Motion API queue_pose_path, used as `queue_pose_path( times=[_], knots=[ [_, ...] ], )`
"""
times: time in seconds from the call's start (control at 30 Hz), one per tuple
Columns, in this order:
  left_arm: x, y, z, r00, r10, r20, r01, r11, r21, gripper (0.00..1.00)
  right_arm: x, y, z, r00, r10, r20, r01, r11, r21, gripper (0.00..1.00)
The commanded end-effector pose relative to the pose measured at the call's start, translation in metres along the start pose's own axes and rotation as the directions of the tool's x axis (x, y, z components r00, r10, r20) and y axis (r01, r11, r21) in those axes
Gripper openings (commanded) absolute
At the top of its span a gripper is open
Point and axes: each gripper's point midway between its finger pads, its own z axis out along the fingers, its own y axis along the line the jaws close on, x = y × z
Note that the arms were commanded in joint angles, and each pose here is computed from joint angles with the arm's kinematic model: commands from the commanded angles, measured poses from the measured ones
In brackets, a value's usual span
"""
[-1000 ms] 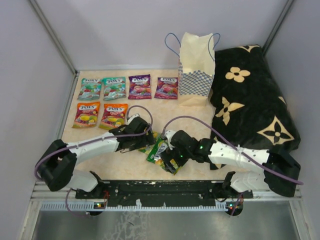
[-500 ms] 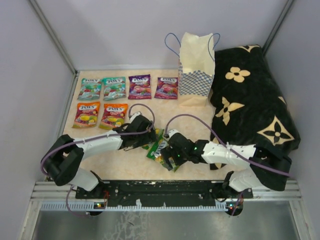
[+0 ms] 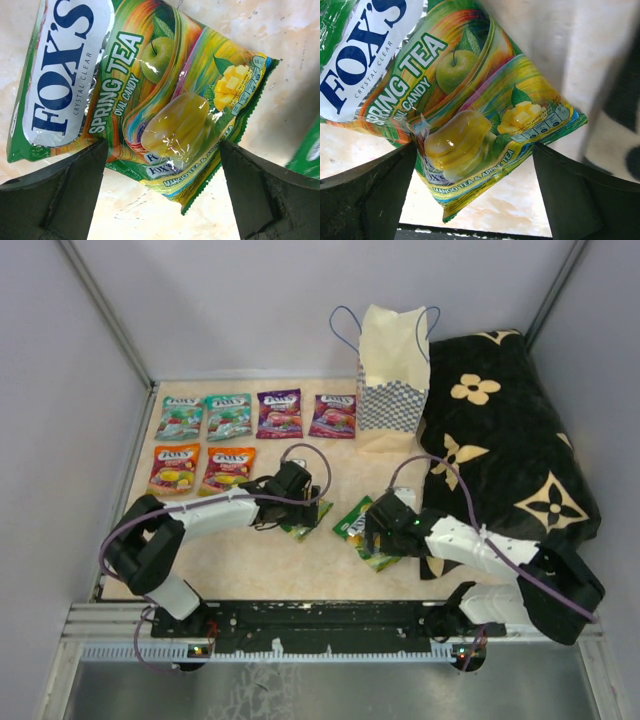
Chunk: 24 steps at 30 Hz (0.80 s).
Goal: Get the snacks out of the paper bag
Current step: Move the snack to the center of the board.
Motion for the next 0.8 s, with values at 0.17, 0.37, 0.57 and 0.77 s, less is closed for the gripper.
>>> queue_pose_path(
  times=[0.17, 0.37, 0.57, 0.77],
  knots=[
    [0.007, 0.015, 0.004, 0.945, 0.325, -0.049, -0.325, 0.946, -0.004, 0.99, -0.034, -0.008, -0.006, 0.968, 0.233, 0.096, -0.232, 0.972, -0.028, 0.99],
    [-0.018, 0.036, -0.011, 0.838, 0.545, -0.003, -0.541, 0.832, -0.120, 1.00, -0.059, 0.034, -0.013, 0.974, 0.213, 0.083, -0.196, 0.965, -0.172, 0.99],
    [-0.081, 0.032, -0.050, 0.744, 0.653, 0.140, -0.614, 0.751, -0.243, 1.00, -0.093, 0.060, -0.052, 0.980, 0.090, 0.175, -0.036, 0.955, -0.293, 0.99],
    [-0.113, -0.019, -0.080, 0.831, 0.437, 0.343, -0.448, 0.893, -0.053, 1.00, -0.104, 0.043, -0.064, 0.976, -0.020, 0.217, 0.065, 0.977, -0.204, 0.92]
  ],
)
